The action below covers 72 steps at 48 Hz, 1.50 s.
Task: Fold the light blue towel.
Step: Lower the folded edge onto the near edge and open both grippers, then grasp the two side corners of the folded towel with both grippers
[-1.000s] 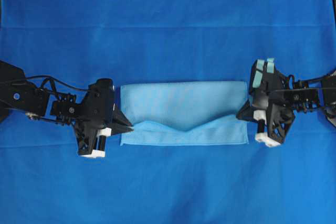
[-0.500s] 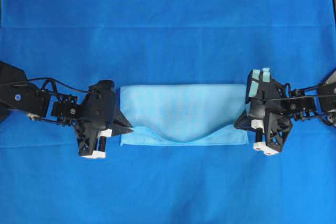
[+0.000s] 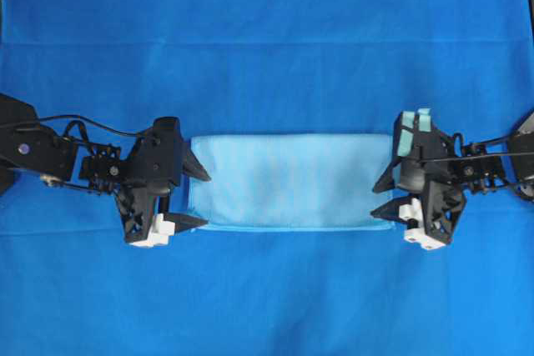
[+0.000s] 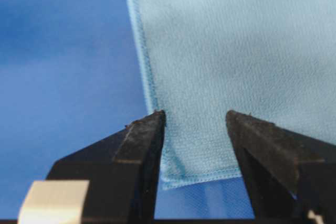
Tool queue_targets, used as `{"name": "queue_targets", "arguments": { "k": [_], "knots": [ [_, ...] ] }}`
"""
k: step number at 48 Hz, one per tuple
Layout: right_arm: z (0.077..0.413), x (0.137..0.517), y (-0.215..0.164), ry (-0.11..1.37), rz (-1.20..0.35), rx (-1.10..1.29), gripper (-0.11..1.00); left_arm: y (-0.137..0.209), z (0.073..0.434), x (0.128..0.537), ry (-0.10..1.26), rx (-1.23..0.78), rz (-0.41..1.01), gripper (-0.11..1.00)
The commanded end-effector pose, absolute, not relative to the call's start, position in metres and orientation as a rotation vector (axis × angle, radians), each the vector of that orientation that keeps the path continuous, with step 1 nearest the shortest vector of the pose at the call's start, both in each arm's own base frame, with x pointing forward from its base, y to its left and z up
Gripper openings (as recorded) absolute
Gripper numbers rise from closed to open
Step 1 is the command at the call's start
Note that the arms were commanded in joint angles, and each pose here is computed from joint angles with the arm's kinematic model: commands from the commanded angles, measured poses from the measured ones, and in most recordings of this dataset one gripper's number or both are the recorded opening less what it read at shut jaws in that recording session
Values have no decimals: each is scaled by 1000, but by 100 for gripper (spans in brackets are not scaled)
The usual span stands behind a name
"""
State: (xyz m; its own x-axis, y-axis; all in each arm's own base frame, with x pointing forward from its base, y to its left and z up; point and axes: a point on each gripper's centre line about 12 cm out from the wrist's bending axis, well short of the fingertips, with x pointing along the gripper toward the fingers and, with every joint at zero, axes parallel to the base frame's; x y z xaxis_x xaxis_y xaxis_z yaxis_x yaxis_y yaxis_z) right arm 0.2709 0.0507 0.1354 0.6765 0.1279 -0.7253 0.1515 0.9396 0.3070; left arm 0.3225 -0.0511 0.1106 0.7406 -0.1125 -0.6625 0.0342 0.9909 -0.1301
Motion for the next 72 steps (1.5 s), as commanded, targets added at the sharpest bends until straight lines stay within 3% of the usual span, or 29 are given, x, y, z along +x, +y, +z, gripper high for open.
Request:
{"name": "queue_targets", "arguments": {
  "k": [1, 8, 20, 39, 49, 56, 60, 64, 69, 72],
  "knots": [
    [151, 271, 41, 783, -22, 350, 56, -44, 132, 328, 673, -117, -68, 88],
    [152, 263, 10, 780, -123, 367, 56, -21, 134, 327, 671, -106, -14, 82],
    [141, 261, -30, 826, -245, 339, 56, 14, 133, 332, 666, -102, 76, 82],
    [101, 268, -35, 953, -275, 340, 56, 27, 104, 337, 748, -112, 112, 79],
    [96, 269, -34, 959, -273, 343, 55, 24, 90, 337, 803, -123, 112, 75],
    [96, 270, -33, 951, -268, 343, 55, 24, 84, 334, 827, -127, 114, 61],
    [96, 271, -30, 954, -252, 330, 50, 22, 81, 333, 844, -127, 111, 47],
    [96, 271, -24, 953, -233, 319, 35, 21, 79, 331, 878, -127, 108, 33],
    [96, 271, -19, 955, -212, 306, 6, 17, 77, 329, 912, -125, 99, 14],
    [96, 271, -18, 956, -209, 304, 2, 16, 78, 330, 912, -122, 96, 5]
  ]
}}
